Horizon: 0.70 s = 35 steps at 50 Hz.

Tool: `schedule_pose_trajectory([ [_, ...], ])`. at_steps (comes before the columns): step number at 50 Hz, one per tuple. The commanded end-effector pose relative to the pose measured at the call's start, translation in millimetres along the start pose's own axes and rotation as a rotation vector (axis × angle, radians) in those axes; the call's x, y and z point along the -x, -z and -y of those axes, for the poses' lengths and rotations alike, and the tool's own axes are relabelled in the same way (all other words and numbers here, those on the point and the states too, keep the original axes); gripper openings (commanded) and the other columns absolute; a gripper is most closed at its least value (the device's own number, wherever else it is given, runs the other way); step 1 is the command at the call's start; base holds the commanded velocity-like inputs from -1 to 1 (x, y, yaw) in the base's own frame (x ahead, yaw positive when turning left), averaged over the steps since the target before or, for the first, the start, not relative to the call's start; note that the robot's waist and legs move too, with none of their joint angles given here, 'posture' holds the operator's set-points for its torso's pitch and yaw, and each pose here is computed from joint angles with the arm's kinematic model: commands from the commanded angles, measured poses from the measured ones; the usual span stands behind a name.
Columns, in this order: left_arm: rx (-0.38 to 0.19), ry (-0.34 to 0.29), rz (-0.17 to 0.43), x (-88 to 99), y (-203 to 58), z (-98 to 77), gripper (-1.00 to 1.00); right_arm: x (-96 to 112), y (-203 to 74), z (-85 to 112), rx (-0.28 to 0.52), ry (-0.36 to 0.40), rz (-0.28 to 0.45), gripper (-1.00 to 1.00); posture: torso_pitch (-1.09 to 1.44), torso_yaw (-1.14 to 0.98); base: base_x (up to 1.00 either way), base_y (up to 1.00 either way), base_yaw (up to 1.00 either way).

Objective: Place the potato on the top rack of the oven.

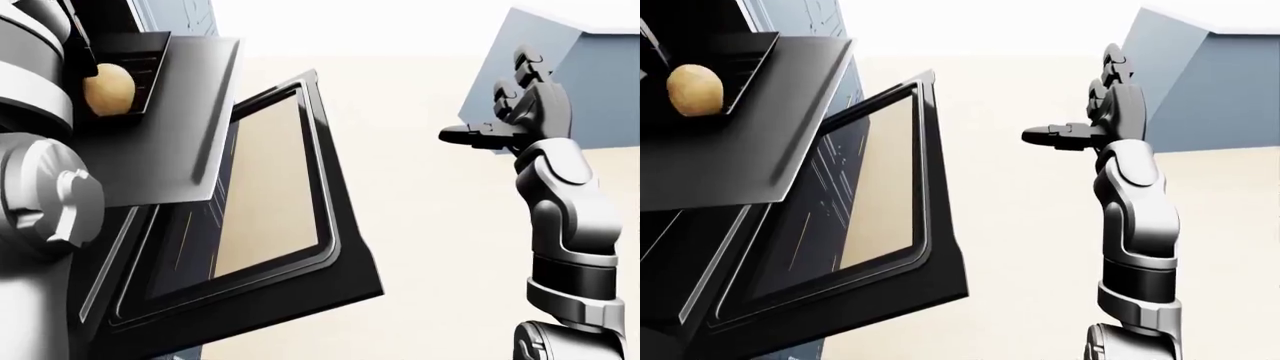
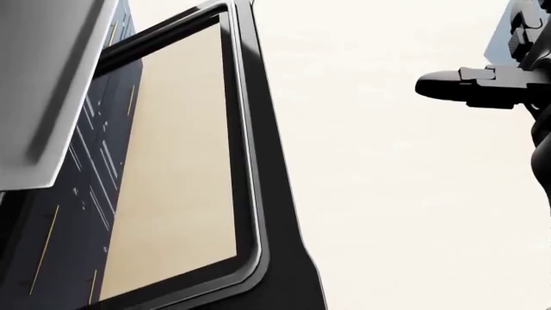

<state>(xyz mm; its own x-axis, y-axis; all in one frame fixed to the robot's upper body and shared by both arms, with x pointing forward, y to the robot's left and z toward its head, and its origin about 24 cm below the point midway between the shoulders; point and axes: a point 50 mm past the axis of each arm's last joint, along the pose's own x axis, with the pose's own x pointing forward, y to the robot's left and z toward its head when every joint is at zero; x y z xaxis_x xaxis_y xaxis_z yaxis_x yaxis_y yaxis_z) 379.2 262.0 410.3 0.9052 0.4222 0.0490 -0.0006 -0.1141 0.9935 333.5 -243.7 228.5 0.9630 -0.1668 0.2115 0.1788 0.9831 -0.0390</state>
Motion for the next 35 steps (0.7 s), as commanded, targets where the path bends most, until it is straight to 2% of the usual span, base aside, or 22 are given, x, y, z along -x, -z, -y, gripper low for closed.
schedule_pose_trajectory([
  [1,0.021,-0.097,0.001,9.4,2,-24.5,1.00,0,-22,1.7,0.005,0.005,0.100,1.00,0.00,0.00,0.00,0.00,0.00],
  [3,0.046,-0.107,0.004,10.9,2,-28.0,1.00,-1,-21,1.8,0.004,0.006,0.100,1.00,0.00,0.00,0.00,0.00,0.00],
  [5,0.100,-0.110,0.008,11.6,1,-29.2,1.00,0,-23,2.2,0.004,0.007,0.101,1.00,0.00,0.00,0.00,0.00,0.00],
  [7,0.199,-0.139,0.037,11.9,-2,-30.6,1.00,-1,-23,2.8,0.004,0.010,0.102,1.00,0.00,0.00,0.00,0.00,0.00],
  [9,0.364,-0.131,0.059,11.0,-5,-27.7,1.00,0,-26,4.3,0.006,0.015,0.104,1.00,0.00,0.00,0.00,0.00,0.00],
  [10,0.469,-0.092,0.092,10.3,-11,-23.7,1.00,0,-30,5.2,0.008,0.018,0.109,1.00,0.00,0.00,0.00,0.00,0.00],
  [11,0.507,-0.112,0.109,11.0,-14,-25.7,1.00,-1,-30,5.8,0.006,0.020,0.109,1.00,0.00,0.00,0.00,0.00,0.00],
  [13,0.704,-0.088,0.178,11.9,-27,-23.9,1.00,-2,-31,6.0,0.007,0.027,0.109,1.00,0.00,0.00,0.00,0.00,0.00],
  [14,0.769,-0.097,0.208,12.4,-32,-24.4,1.00,-2,-31,5.3,0.010,0.027,0.109,1.00,0.00,0.00,0.00,0.00,0.00],
  [15,0.876,-0.090,0.258,12.8,-39,-23.8,1.00,-2,-31,5.6,0.012,0.030,0.108,1.00,0.00,0.00,0.00,0.00,0.00],
  [16,0.902,-0.121,0.279,14.0,-42,-26.8,1.00,-4,-33,6.6,0.008,0.031,0.109,1.00,0.00,0.00,0.00,0.00,0.00],
  [17,1.038,-0.118,0.354,16.7,-49,-30.9,1.00,-4,-34,7.6,0.007,0.033,0.109,1.00,0.00,0.00,0.00,0.00,0.00],
  [18,1.090,-0.130,0.353,17.5,-49,-32.8,1.00,-5,-36,8.8,0.009,0.036,0.110,1.00,0.00,0.00,0.00,0.00,0.00],
  [20,1.242,-0.170,0.433,22.6,-49,-44.3,1.00,-8,-42,12.1,0.019,0.043,0.113,1.00,0.00,0.00,0.00,0.00,0.00],
  [22,1.264,-0.176,0.484,22.9,-52,-44.2,1.00,-10,-50,15.3,0.021,0.046,0.119,1.00,0.00,0.00,0.00,0.00,0.00],
  [23,1.309,-0.176,0.515,23.7,-52,-45.6,1.00,-12,-57,16.3,0.021,0.044,0.128,1.00,0.00,0.00,0.00,0.00,0.00],
  [24,1.298,-0.152,0.563,24.6,-56,-45.0,1.00,-14,-63,18.2,0.063,0.060,0.144,1.00,0.00,0.00,0.00,0.00,0.00],
  [28,1.415,-0.181,0.625,26.7,-55,-48.4,1.00,-21,-84,14.4,0.038,0.024,0.160,1.00,0.00,0.00,0.00,0.00,0.00],
  [29,1.422,-0.205,0.643,28.0,-55,-50.0,1.00,-23,-90,11.8,0.040,0.014,0.169,1.00,0.00,0.00,0.00,0.00,0.00],
  [30,1.455,-0.195,0.659,29.6,-56,-52.4,1.00,-25,-95,10.2,0.042,0.008,0.175,1.00,0.00,0.00,0.00,0.00,0.00],
  [33,1.457,-0.214,0.740,38.7,-62,-62.6,1.00,-32,-115,6.1,0.044,-0.003,0.205,1.00,0.00,0.00,0.00,0.00,0.00],
  [35,1.496,-0.207,0.778,42.6,-65,-65.9,1.00,-33,-125,4.5,0.042,-0.011,0.225,1.00,0.00,0.00,0.00,0.00,0.00],
])
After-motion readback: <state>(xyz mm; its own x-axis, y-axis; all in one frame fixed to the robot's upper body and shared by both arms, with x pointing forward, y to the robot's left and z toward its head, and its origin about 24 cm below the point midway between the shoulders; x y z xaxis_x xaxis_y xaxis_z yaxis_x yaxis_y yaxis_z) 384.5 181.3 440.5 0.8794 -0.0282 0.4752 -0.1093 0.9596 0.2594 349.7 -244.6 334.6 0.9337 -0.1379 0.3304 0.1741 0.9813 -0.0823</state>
